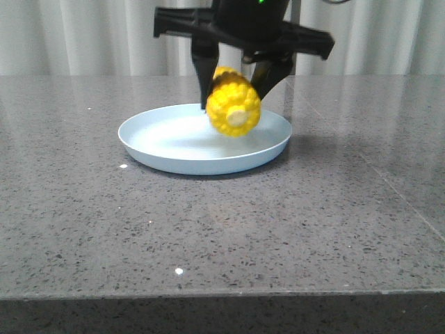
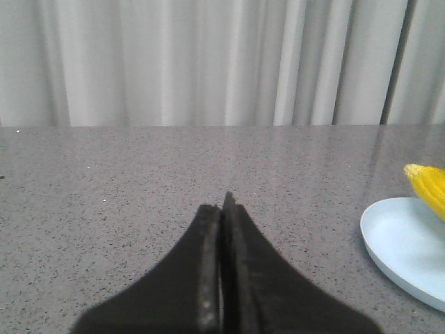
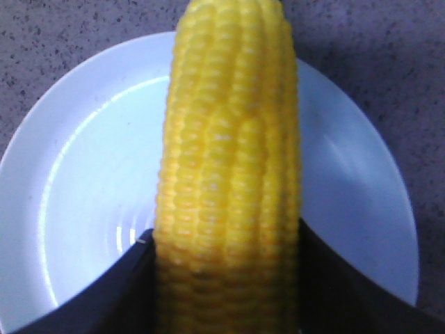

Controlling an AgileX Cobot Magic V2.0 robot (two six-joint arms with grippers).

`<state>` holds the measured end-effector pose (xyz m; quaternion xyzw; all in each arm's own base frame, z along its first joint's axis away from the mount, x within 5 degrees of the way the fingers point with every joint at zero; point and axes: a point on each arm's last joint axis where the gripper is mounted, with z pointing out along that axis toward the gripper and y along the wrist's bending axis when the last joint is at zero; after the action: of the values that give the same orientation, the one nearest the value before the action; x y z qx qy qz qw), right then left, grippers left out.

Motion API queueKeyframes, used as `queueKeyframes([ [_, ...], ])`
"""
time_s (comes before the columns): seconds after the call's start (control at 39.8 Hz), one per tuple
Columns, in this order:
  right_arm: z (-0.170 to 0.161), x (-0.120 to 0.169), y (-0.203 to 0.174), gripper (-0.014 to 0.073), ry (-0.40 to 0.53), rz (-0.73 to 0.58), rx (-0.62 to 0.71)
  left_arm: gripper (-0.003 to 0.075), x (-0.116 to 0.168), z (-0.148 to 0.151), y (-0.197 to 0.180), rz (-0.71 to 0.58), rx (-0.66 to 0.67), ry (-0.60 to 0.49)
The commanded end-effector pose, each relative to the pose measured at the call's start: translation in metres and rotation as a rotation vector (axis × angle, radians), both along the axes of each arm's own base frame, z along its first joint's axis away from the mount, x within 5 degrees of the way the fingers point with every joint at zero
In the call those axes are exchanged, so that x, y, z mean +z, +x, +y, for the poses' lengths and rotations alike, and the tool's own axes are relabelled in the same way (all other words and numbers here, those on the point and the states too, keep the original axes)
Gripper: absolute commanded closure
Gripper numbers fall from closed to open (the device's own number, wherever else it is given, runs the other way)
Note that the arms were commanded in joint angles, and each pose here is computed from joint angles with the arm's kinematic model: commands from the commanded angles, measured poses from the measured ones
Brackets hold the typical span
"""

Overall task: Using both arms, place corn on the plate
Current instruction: 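Carry the corn over the plate and lower it with the right gripper, then open the right gripper and raise it away from the corn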

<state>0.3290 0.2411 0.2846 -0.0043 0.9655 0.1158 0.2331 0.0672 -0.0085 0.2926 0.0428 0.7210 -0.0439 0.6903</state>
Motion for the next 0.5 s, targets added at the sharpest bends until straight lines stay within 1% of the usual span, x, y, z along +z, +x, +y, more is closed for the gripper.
queueKeyframes([
  [0.0,0.000,0.023,0.002,0.0461,0.053,-0.088,-0.005,0.0741,0.015,0.001,0.000,-0.097,0.007,-0.020],
  [0.05,0.001,0.016,0.004,0.0448,0.039,-0.070,-0.006,0.0741,0.015,0.001,0.000,-0.097,0.007,-0.020],
  [0.13,0.002,0.014,0.004,0.0397,0.032,-0.060,-0.006,0.0741,0.015,0.001,0.000,-0.097,0.007,-0.020],
  [0.18,0.002,0.014,0.004,0.0337,0.034,-0.064,-0.005,0.0741,0.015,0.001,0.000,-0.097,0.007,-0.020],
  [0.23,0.002,0.017,0.004,0.0255,0.042,-0.074,-0.004,0.0741,0.015,0.001,0.000,-0.097,0.007,-0.020],
  [0.28,0.001,0.019,0.003,0.0140,0.048,-0.082,-0.004,0.0741,0.015,0.001,0.000,-0.097,0.007,-0.020],
  [0.3,0.001,0.020,0.003,0.0112,0.049,-0.083,-0.004,0.0741,0.015,0.001,0.000,-0.097,0.007,-0.020],
  [0.35,0.001,0.023,0.002,0.0019,0.053,-0.090,-0.003,0.0741,0.015,0.001,0.000,-0.097,0.007,-0.020],
  [0.4,-0.001,0.027,0.001,-0.0031,0.052,-0.106,-0.001,0.0741,0.015,0.001,0.000,-0.097,0.007,-0.020],
  [0.48,-0.005,0.036,-0.001,-0.0048,0.048,-0.140,0.002,0.0741,0.015,0.001,0.000,-0.097,0.007,-0.020],
])
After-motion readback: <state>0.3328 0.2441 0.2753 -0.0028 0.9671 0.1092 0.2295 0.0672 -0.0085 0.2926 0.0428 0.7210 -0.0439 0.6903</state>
